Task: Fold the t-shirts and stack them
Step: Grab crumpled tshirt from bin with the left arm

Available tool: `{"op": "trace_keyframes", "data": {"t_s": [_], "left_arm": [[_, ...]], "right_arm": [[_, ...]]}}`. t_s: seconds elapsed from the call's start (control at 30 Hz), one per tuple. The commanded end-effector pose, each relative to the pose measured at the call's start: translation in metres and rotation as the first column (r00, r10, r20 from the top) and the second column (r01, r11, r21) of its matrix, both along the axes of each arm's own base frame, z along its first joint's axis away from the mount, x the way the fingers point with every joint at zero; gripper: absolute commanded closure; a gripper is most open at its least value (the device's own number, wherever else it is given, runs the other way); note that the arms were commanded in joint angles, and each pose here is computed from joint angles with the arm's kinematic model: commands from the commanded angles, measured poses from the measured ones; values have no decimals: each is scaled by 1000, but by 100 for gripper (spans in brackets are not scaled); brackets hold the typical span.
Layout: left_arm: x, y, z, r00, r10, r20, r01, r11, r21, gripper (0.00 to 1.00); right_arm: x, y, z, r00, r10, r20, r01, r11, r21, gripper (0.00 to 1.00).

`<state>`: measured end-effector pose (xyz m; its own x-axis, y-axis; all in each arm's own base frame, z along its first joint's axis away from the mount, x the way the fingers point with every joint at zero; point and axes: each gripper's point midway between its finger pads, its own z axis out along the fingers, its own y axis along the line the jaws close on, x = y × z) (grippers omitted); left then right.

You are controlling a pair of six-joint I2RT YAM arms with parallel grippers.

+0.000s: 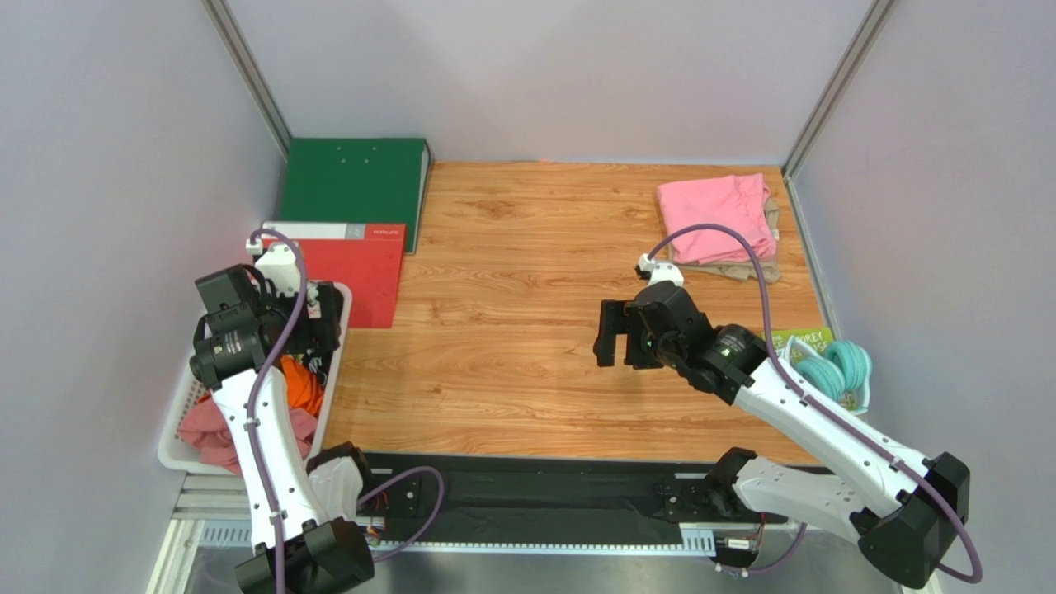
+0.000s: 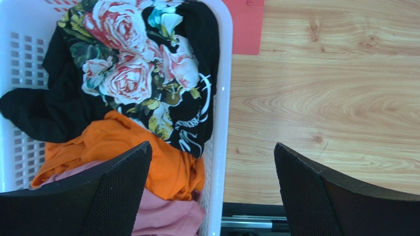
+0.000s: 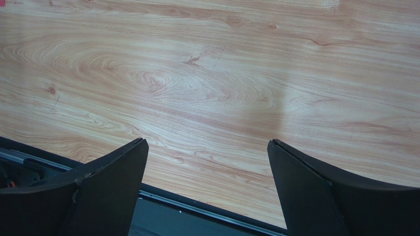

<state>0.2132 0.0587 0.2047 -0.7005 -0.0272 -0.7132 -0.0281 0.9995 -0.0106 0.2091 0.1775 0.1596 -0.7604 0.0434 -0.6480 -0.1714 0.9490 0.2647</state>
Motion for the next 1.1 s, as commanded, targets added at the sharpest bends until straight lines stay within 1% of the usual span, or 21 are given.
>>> {"op": "trace_keyframes", "data": {"t_s": [0.0,0.07,0.1,0.23,0.3,0.43,0.5,0.6,0.73,0.77,0.93,1.07], "left_arm": [[0,16,11,999,3,53,-6,998,55,1],[-3,25,8,998,24,51,-27,998,59,1],[-3,26,4,999,19,37,-21,999,37,1],[-8,37,-1,999,31,28,-32,999,35,5],[-9,34,-1,999,3,38,-5,999,47,7],[-9,28,-1,998,-14,58,12,999,36,10],[-8,30,-5,999,-10,43,9,1000,28,11],[-9,36,-28,1000,8,-24,-8,1000,7,12],[-8,45,-56,995,25,-97,-26,1000,-10,13],[-6,49,-59,995,33,-97,-33,999,0,13],[-2,53,-76,991,37,-126,-41,999,-24,14],[4,53,-76,993,21,-119,-25,999,-34,19]], "right_arm": [[0,6,9,1000,-11,4,11,999,46,0],[0,3,6,1000,-18,-6,18,1000,25,0],[0,2,8,1000,-22,-2,22,999,25,0],[3,-2,19,998,-44,41,42,998,35,0],[6,-5,27,996,-53,70,51,998,29,0],[10,-8,49,990,-62,127,58,998,34,0],[10,-8,58,987,-62,149,54,997,56,0],[7,-9,61,985,-57,163,45,996,75,0],[3,-15,54,986,-65,153,56,997,61,0],[2,-16,52,986,-64,151,56,997,61,0],[-1,-16,57,981,-57,184,39,994,100,0],[-3,-10,59,982,-37,185,14,992,123,0]]}}
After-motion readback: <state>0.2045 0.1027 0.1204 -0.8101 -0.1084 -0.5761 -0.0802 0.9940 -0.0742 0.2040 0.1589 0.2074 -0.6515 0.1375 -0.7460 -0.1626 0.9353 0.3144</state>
